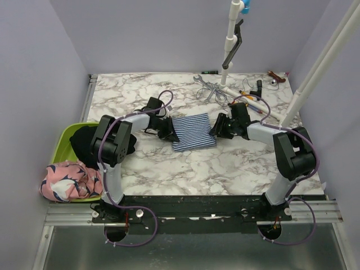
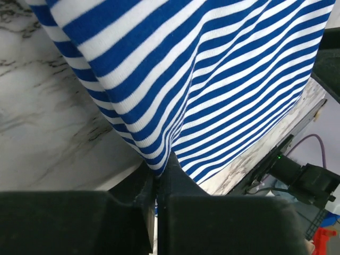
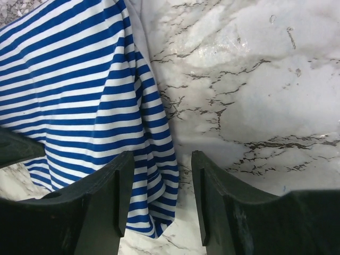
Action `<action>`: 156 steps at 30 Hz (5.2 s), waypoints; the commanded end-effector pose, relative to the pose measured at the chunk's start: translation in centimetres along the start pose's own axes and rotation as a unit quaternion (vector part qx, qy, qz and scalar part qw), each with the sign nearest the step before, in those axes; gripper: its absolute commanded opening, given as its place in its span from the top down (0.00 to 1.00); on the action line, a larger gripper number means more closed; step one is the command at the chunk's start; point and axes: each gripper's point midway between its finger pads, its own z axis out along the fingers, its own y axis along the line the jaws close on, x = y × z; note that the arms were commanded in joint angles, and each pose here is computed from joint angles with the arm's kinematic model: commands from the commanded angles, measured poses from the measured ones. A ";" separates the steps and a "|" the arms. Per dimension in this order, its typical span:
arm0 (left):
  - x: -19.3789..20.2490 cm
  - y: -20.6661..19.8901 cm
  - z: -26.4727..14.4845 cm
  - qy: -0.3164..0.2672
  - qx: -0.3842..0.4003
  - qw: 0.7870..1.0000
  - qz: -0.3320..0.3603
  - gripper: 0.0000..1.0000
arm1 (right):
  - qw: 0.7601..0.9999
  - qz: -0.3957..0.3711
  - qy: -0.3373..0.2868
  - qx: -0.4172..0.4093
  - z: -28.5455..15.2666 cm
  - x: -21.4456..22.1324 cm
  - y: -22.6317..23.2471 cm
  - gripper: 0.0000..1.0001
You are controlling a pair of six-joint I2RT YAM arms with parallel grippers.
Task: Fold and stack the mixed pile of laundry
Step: Move the tank top to the corner of the board.
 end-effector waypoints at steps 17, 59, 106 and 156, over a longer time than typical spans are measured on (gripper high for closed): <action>-0.5 -0.3 0.5 0.014 0.005 1.000 -0.012 1.00 | 0.999 -0.030 -0.006 -0.025 -0.1 -1.7 1.5 0.37; -0.7 -6.8 -10.0 -0.109 0.088 0.965 0.222 0.02 | 0.948 -0.246 0.093 0.179 -9.3 2.2 -7.3 0.99; -0.9 -9.3 -15.6 -0.206 0.117 0.932 0.274 0.01 | 0.799 -0.426 0.311 0.288 -21.6 11.6 -17.9 0.99; -2.0 -8.2 -15.9 -0.203 0.127 0.940 0.241 0.01 | 0.709 -0.253 0.289 0.591 -32.7 7.6 -32.6 0.88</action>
